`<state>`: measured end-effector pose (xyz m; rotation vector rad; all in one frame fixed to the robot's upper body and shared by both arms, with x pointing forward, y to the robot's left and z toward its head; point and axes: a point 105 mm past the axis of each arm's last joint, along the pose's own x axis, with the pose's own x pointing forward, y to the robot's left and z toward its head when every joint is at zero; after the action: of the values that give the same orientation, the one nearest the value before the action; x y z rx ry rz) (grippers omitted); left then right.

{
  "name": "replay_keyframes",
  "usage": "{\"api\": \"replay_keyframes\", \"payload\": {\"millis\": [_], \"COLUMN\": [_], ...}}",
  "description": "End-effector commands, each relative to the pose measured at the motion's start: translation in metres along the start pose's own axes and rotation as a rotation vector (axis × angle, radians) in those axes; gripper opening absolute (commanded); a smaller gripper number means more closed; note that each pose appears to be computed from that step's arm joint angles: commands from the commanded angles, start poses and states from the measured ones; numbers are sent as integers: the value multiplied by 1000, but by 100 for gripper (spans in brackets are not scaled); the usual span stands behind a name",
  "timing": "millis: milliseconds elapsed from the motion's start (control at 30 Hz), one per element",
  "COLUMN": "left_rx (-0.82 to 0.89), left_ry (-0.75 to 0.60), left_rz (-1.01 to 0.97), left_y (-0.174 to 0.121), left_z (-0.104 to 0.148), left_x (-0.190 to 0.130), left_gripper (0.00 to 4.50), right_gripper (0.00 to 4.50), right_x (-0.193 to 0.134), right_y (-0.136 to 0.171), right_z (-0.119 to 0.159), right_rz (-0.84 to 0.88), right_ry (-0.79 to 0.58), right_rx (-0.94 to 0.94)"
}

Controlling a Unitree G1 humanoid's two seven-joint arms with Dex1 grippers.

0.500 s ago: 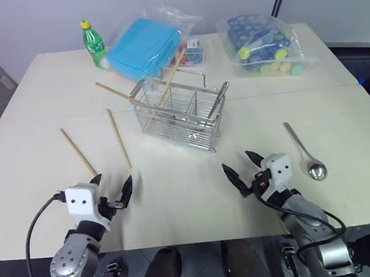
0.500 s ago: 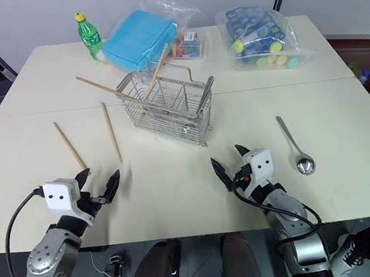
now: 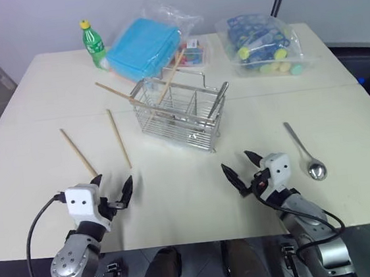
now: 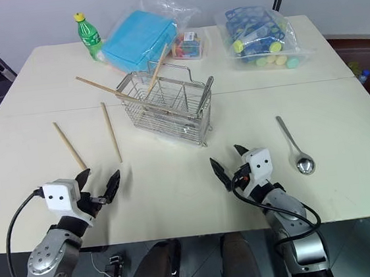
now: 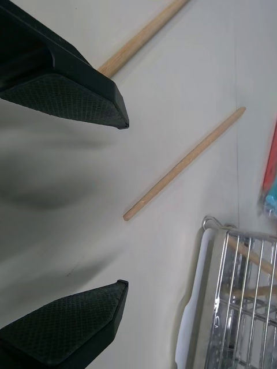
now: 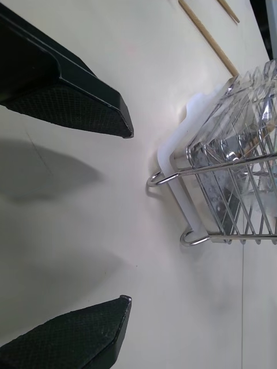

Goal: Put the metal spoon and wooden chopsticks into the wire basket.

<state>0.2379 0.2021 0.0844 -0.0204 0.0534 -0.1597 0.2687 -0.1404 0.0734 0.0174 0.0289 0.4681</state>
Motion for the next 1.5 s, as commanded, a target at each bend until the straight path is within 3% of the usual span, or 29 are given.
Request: {"api": "replay_keyframes", "payload": {"millis": [33, 733, 1000, 1500], "left_rx": [15, 40, 98, 204], "left_ry": [-31, -56, -50, 23], "left_rz": [0, -59, -385, -975], "left_y": [-3, -6, -19, -51], "left_z": [7, 20, 52, 74], "left_x": [-4, -9, -20, -7], "left_gripper": [441, 441, 441, 441], "right_gripper": [450, 450, 450, 450], "right_x": [1, 3, 3, 0], "right_y": [3, 4, 0, -32], "right_z": [15, 19, 19, 29], "right_rz": [11, 32, 37, -55], "right_ry": [-56, -54, -47, -8], "right_rx": [-14, -20, -31, -90]}}
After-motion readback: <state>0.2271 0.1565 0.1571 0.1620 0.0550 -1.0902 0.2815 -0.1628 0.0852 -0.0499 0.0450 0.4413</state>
